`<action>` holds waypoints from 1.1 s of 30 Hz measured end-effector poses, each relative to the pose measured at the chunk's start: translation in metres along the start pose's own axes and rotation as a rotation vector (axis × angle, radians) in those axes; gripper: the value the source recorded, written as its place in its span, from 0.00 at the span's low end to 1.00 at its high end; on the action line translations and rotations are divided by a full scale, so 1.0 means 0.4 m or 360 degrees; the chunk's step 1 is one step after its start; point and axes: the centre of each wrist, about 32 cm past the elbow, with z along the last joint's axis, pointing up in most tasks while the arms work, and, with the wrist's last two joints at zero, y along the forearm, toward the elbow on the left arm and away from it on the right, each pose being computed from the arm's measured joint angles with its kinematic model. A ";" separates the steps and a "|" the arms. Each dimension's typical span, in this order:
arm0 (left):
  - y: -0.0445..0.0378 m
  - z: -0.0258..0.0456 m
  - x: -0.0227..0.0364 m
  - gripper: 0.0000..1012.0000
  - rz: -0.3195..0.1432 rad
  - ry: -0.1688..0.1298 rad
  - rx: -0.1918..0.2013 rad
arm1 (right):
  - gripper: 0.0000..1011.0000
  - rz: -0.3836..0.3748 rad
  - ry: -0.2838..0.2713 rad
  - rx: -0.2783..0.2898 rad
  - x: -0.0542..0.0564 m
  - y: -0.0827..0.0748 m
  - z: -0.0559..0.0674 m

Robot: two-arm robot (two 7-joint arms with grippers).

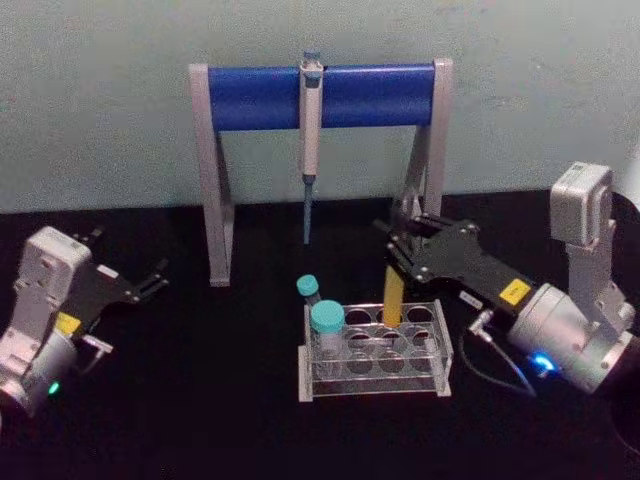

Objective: Pick up the test tube from the test tube rack, shake it, then place it back into the test tube rack.

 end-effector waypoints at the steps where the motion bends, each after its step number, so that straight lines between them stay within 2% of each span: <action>1: 0.000 0.000 0.000 0.99 0.0000 0.0000 0.0000 | 0.23 0.0022 0.0019 0.0011 -0.002 0.006 -0.003; 7: 0.000 0.000 0.000 0.99 0.0000 0.0000 0.0000 | 0.23 0.0042 0.0053 0.0104 0.000 0.042 -0.018; 15: 0.000 0.000 0.000 0.99 0.0000 0.0000 0.0000 | 0.23 -0.0066 0.0014 0.0186 0.013 0.074 -0.036; 24: 0.000 0.000 0.000 0.99 0.0000 0.0000 0.0000 | 0.23 -0.0156 -0.0025 0.0192 0.024 0.073 -0.040; 33: 0.000 0.000 0.000 0.99 0.0000 0.0000 0.0000 | 0.23 -0.0233 -0.0148 0.0117 0.029 0.033 -0.026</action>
